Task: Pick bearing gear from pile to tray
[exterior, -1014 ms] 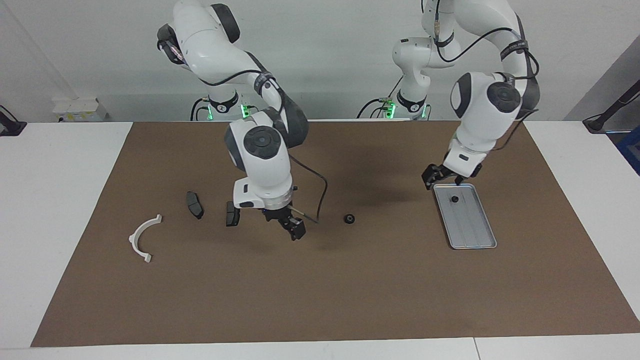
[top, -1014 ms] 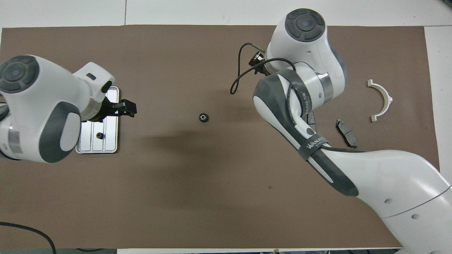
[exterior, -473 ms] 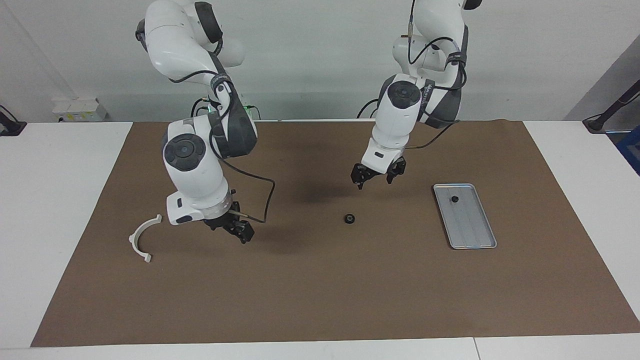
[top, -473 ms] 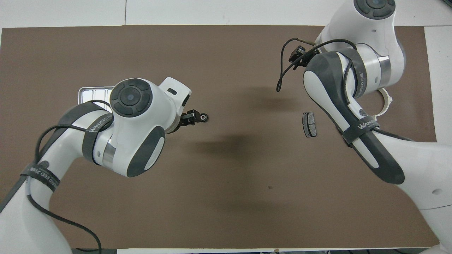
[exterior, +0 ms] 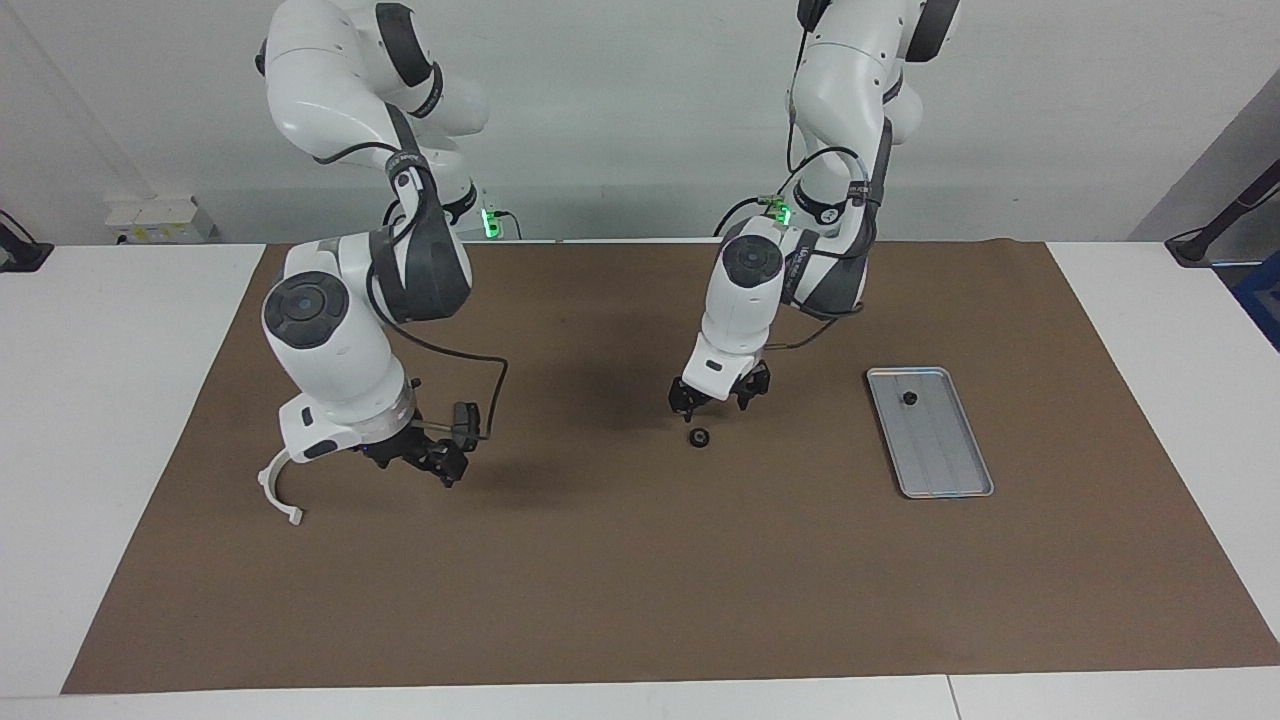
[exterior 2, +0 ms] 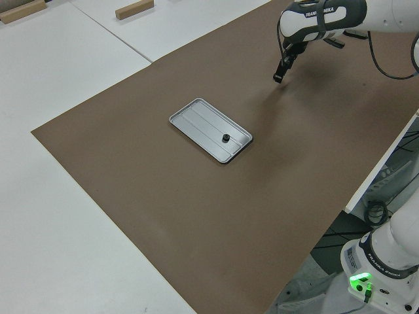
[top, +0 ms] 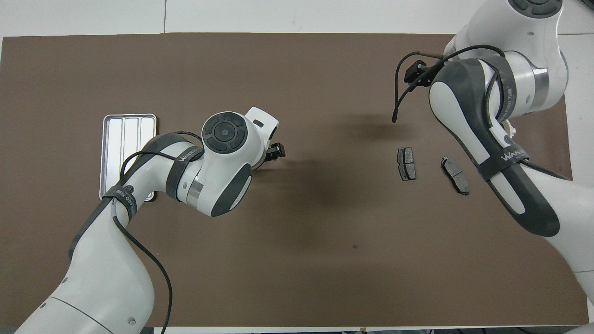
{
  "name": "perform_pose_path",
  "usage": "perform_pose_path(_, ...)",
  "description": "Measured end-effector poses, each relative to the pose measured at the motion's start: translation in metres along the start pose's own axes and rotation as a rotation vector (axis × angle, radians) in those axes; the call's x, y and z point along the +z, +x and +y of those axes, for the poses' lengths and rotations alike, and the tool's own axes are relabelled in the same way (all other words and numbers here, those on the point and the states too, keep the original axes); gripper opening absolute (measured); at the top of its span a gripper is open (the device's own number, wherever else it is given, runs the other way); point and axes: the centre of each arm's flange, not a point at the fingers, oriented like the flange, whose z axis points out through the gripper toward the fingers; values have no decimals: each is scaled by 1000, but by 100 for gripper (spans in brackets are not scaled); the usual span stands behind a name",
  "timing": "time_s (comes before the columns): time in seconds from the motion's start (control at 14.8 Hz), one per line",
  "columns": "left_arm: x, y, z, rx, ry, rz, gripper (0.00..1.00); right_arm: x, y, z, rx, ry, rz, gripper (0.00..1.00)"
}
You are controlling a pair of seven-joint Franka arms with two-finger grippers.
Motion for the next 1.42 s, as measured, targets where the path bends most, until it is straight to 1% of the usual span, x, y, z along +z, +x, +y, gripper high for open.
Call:
perform_pose_path(0.14,-1,9,1,-2,-1,13,100,-8,4,14,-76,-7,12,100)
perform_pose_path(0.41,6,12,3,7,3,24,100,-35,5,49,-263,-78,52,100)
perform_pose_path(0.54,11,12,4,9,-1,27,100,-51,0,59,-317,-93,69,100)
perform_pose_path(0.68,19,9,8,12,4,18,100,-76,-13,67,-330,-98,92,100)
perform_pose_path(0.81,30,8,19,11,8,13,99,-111,-39,73,-332,-103,112,100)
perform_pose_path(0.88,33,8,24,11,8,12,100,-130,-58,77,-331,-108,109,100)
perform_pose_path(0.95,34,9,26,11,8,13,100,-146,-78,80,-328,-105,92,100)
perform_pose_path(1.08,34,12,27,12,9,17,100,-171,-116,87,-316,-73,38,100)
perform_pose_path(1.22,33,13,26,18,16,24,100,-186,-137,92,-312,-68,13,100)
perform_pose_path(1.28,33,15,25,25,24,32,91,-189,-143,93,-311,-69,2,100)
perform_pose_path(1.42,33,18,21,26,35,41,90,-190,-153,96,-310,-72,-20,100)
